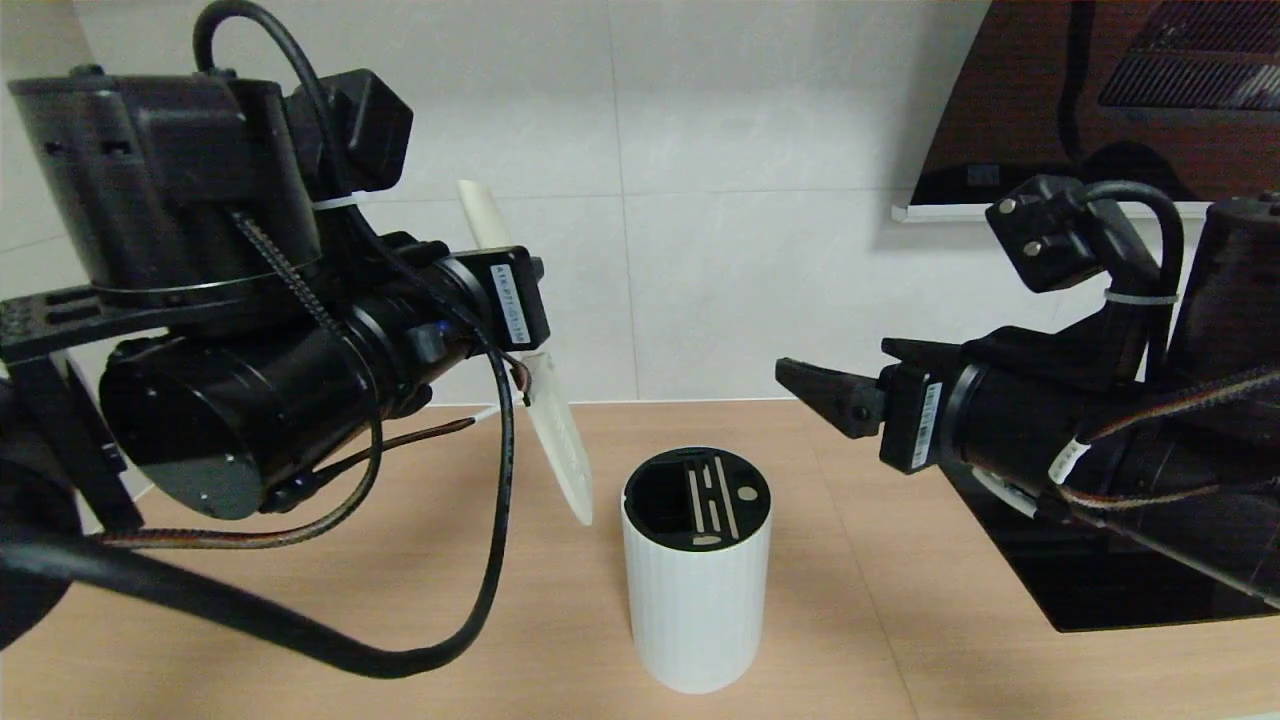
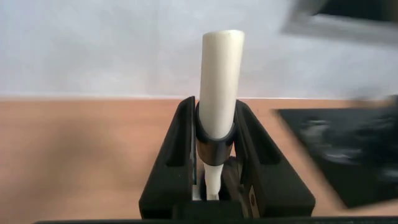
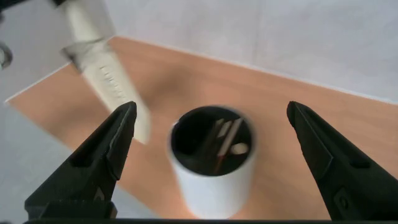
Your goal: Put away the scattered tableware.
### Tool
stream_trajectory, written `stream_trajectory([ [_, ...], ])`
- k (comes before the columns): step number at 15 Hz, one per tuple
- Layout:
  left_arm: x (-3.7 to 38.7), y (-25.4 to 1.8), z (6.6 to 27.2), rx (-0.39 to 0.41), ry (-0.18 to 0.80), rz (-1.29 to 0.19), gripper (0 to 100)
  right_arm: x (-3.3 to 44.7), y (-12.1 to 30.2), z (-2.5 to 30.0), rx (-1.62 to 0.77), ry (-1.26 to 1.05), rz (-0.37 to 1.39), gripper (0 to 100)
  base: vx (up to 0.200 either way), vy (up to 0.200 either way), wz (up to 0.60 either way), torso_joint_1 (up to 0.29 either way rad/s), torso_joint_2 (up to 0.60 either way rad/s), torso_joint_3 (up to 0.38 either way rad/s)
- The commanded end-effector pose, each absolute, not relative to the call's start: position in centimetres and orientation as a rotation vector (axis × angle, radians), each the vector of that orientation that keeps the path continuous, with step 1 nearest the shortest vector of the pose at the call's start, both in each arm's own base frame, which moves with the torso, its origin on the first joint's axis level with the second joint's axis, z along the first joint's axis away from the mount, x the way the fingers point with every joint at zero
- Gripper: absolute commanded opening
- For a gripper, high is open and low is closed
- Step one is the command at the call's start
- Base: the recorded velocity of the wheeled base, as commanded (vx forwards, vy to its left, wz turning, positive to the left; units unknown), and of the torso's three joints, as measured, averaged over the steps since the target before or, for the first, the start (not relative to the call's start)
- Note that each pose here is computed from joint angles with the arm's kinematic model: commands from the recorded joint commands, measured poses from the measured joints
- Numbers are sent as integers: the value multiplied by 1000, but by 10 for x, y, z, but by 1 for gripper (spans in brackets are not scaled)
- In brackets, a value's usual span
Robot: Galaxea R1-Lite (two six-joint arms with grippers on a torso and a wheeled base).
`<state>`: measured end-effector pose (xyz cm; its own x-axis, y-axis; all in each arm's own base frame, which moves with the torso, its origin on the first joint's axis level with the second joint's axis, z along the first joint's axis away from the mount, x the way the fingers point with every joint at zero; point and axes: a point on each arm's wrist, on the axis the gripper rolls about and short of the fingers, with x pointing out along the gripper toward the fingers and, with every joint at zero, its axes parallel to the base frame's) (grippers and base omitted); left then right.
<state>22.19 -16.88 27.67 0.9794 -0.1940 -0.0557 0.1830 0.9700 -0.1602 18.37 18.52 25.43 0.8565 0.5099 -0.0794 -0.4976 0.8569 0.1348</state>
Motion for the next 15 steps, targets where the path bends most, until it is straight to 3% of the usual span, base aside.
stream_trajectory([
  [1,226,-186,277,-178,21,-216,0,188,177,257,117,104,500,100,0,0,0,0,0,0],
  [5,224,-218,268,-239,-46,-151,0,195,176,251,106,124,473,100,0,0,0,0,0,0],
  [15,231,-239,241,-179,16,-140,0,200,178,242,93,148,463,100,0,0,0,0,0,0],
])
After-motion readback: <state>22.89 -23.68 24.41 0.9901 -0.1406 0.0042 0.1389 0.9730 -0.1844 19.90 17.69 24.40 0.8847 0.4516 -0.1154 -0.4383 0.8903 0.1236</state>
